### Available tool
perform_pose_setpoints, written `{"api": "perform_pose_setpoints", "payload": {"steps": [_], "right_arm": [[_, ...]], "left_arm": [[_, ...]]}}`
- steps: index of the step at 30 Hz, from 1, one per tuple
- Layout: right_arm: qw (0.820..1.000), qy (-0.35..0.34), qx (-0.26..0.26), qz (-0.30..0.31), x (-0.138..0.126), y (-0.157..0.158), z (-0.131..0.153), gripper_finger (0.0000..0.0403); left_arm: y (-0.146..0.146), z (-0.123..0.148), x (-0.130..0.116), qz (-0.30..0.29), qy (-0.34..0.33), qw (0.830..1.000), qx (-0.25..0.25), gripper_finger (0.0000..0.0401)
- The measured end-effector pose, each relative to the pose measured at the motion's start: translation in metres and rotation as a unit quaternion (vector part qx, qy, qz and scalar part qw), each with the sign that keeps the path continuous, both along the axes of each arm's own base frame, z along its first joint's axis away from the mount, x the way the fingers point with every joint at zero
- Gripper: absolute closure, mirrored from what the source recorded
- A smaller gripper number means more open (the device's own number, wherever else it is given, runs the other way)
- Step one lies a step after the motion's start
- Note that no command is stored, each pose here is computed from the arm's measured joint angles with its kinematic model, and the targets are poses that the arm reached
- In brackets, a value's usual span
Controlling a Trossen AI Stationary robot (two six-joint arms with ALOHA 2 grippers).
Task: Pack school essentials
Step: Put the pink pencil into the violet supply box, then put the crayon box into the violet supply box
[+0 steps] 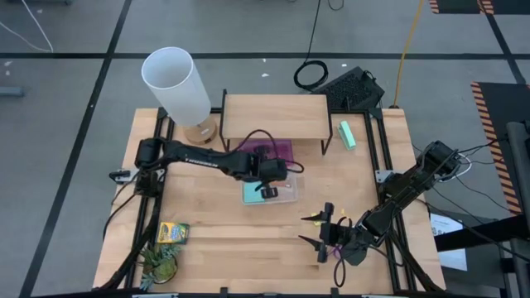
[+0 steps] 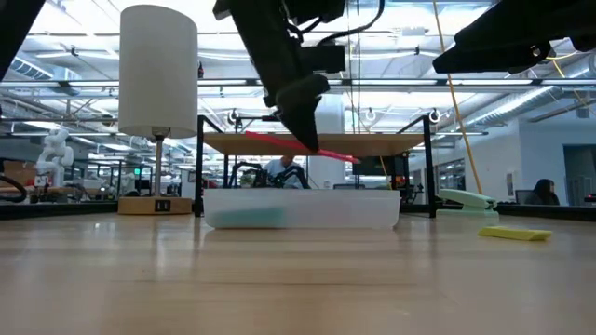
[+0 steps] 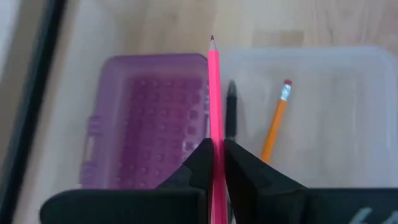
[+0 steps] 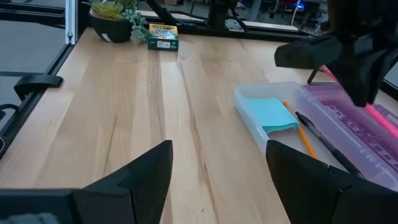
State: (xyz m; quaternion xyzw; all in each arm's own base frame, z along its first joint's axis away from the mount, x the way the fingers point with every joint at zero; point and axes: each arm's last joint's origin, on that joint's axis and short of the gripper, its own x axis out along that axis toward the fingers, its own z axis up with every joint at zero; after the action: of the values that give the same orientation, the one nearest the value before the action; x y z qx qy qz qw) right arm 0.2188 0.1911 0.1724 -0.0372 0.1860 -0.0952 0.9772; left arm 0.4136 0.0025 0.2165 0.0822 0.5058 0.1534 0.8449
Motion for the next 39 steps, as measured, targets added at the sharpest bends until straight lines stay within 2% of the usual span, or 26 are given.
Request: {"api": "perform_pose_setpoints", "payload": {"steps": [7, 23, 26, 34, 39], "right_arm": [[1.0, 0.0, 0.0, 0.002, -0.001, 0.001, 0.0, 0.0152], [1.0, -0.004, 0.004, 0.001, 0.0, 0.001, 0.001, 0.0152], [1.0, -0.004, 0.004, 0.001, 0.0, 0.001, 0.001, 0.0152], [1.0, -0.004, 0.004, 0.001, 0.0, 0.001, 0.001, 0.0152], [1.0, -0.003, 0.003, 0.001, 0.0, 0.001, 0.001, 0.0152]], "left_arm": [[0.011, -0.005, -0.005, 0.009, 0.037, 0.999, -0.006, 0.0368], [0.002, -0.015, -0.003, -0.003, 0.054, 0.998, -0.011, 0.0365], [0.001, -0.018, -0.001, -0.007, 0.053, 0.999, -0.01, 0.0346], [0.002, -0.032, 0.001, -0.008, 0.076, 0.997, -0.008, 0.0259], [0.003, -0.033, 0.001, 0.008, 0.078, 0.996, 0.031, 0.0233]]}}
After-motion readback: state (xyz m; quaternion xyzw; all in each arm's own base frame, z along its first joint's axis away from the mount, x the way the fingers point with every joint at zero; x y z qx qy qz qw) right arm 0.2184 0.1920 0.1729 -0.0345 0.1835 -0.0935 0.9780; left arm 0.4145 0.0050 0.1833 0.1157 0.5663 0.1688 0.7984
